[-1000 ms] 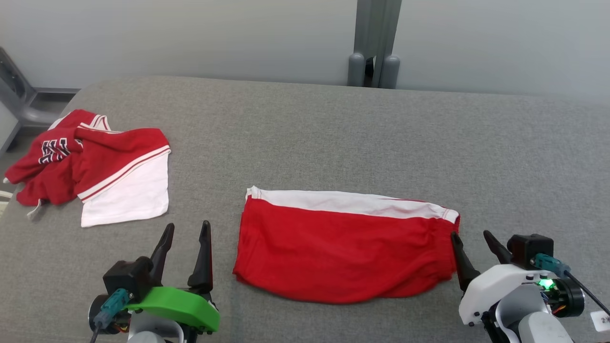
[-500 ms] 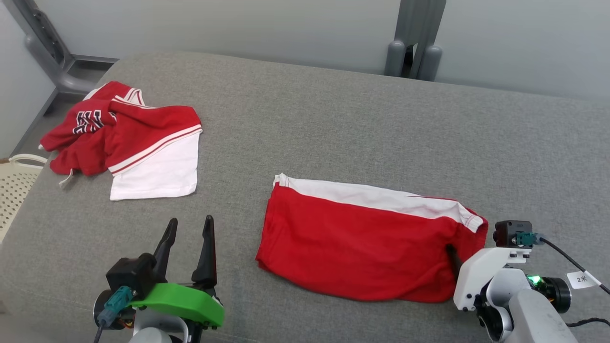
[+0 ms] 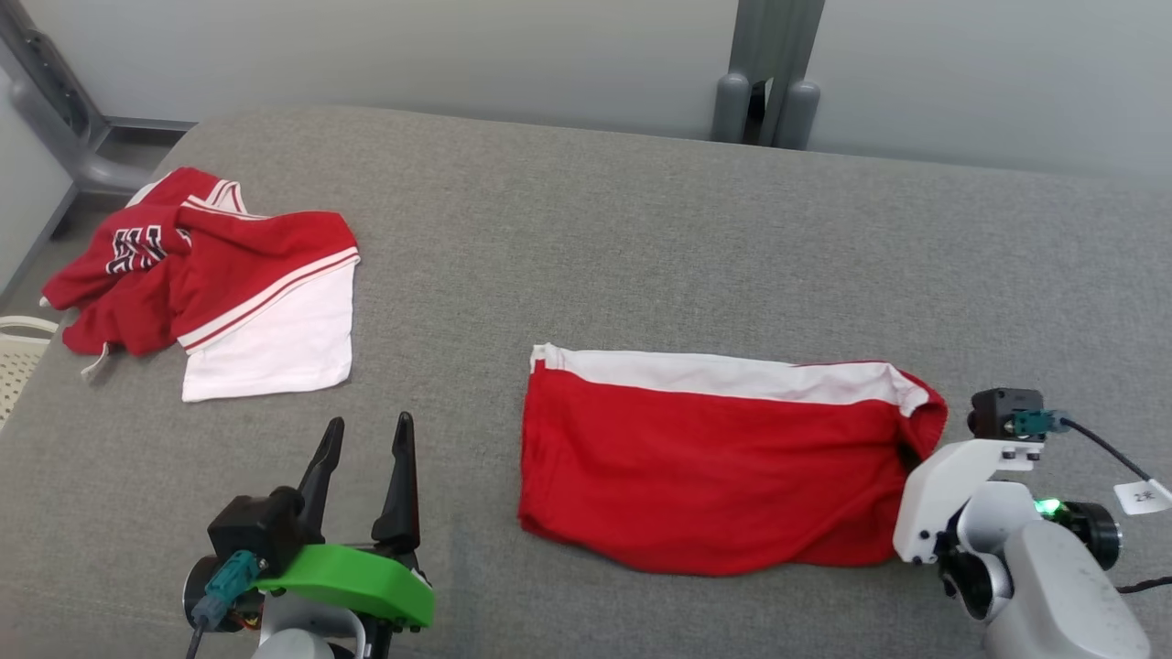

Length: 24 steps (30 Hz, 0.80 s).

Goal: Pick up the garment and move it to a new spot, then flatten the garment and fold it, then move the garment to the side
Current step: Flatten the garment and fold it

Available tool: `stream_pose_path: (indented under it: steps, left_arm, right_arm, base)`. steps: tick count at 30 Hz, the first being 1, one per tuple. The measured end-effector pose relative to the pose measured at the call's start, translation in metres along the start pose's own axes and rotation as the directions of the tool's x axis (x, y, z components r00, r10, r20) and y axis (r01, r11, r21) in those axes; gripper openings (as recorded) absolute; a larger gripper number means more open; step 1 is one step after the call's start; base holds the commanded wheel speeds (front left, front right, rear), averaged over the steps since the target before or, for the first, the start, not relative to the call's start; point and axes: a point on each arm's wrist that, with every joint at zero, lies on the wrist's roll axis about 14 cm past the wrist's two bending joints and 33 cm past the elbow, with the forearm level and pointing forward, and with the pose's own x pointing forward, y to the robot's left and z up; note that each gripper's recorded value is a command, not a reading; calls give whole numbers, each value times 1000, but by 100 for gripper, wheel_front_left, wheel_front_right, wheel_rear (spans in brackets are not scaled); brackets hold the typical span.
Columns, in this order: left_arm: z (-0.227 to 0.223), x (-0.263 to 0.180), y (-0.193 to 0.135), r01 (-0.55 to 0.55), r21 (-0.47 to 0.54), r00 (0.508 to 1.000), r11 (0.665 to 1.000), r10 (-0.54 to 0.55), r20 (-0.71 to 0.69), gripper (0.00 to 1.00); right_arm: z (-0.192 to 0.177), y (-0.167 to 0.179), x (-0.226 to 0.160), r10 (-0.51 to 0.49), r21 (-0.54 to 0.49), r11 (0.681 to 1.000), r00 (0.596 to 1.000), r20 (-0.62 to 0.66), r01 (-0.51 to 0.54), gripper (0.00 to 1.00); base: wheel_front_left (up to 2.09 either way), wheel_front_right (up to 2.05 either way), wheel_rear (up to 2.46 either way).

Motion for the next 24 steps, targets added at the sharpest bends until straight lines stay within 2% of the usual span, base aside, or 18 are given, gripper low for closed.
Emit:
stream_pose_path:
  steps: [7,10,14,17,24]
  left_arm:
    - [-6,6,-15,46,-7,999,999,-46,-16,100]
    - [-11,9,-19,58,-7,998,998,-59,-29,100]
    - [-16,11,-24,73,-15,996,997,-74,-44,100]
    - [-19,11,-25,79,-17,996,997,-79,-50,100]
    - [-18,6,-18,59,-14,997,998,-60,-47,100]
  right_arm:
    - [17,-65,-30,-126,11,992,992,29,126,0]
    - [21,-67,-38,-123,50,991,991,47,121,0]
    - [30,-42,-40,-56,74,996,996,74,51,0]
    - [42,-6,-39,42,91,995,994,103,-51,0]
    - [56,58,-36,216,118,965,967,136,-232,0]
  base:
    - [0,0,0]
    - [0,0,0]
    - [0,0,0]
    - [0,0,0]
    - [0,0,0]
